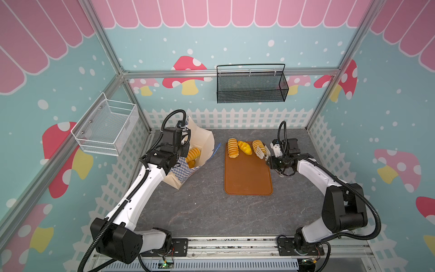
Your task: Take the fake bread out of the paper bag
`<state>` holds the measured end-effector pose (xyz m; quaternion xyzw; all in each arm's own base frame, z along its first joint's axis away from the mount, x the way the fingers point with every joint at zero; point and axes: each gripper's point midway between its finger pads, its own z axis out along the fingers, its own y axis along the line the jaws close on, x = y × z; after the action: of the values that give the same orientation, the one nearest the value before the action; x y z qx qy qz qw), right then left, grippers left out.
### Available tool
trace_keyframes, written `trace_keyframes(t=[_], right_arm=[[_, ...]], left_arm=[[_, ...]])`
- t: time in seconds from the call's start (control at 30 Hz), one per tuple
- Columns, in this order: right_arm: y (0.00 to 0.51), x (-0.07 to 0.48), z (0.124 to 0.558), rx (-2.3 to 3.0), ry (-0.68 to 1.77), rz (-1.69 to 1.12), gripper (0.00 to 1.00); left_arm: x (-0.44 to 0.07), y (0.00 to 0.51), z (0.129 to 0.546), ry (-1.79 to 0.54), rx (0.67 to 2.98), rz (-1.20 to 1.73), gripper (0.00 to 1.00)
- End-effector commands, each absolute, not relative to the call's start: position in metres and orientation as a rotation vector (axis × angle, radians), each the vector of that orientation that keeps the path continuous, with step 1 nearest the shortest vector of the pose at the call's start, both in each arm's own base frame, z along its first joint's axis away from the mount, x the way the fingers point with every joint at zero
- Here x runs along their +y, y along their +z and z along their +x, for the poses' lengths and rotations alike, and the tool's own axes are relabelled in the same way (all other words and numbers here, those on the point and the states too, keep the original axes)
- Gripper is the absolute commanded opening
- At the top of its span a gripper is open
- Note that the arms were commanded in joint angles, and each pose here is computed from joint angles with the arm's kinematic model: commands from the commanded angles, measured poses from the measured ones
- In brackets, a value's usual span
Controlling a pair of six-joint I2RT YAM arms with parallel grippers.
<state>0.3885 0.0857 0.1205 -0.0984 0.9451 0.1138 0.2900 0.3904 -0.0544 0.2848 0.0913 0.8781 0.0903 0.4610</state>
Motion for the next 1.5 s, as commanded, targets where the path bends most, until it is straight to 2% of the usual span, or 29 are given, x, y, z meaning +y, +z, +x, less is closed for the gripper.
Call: trace_keyframes(t=[0.0,0.37,0.63,0.93,1.2,1.47], right_arm=[[0.146,0.089,0.393,2.45,0.326,-0.283,0.46],[0.12,0.088,0.408,2.486,0.291,-0.315,0.44],[0.125,0.086,0.406,2.489,0.275,-0.318,0.53],[0.127,0.087,0.405,2.494,0.282,-0.324,0.57],[0.158,0.087,0.407,2.439,0.27,-0.323,0.57],[0.208,0.093,0.404,2.349,0.286,-0.35,0.55]], left_arm=[[-0.062,0.284,0.389,0.187,2.151,0.253,0.0],[-0.061,0.284,0.386,0.189,2.15,0.257,0.0],[-0.062,0.285,0.387,0.184,2.148,0.264,0.0],[-0.063,0.284,0.387,0.183,2.15,0.272,0.0],[-0.057,0.29,0.388,0.219,2.138,0.265,0.0],[-0.03,0.333,0.402,0.329,2.072,0.242,0.0]])
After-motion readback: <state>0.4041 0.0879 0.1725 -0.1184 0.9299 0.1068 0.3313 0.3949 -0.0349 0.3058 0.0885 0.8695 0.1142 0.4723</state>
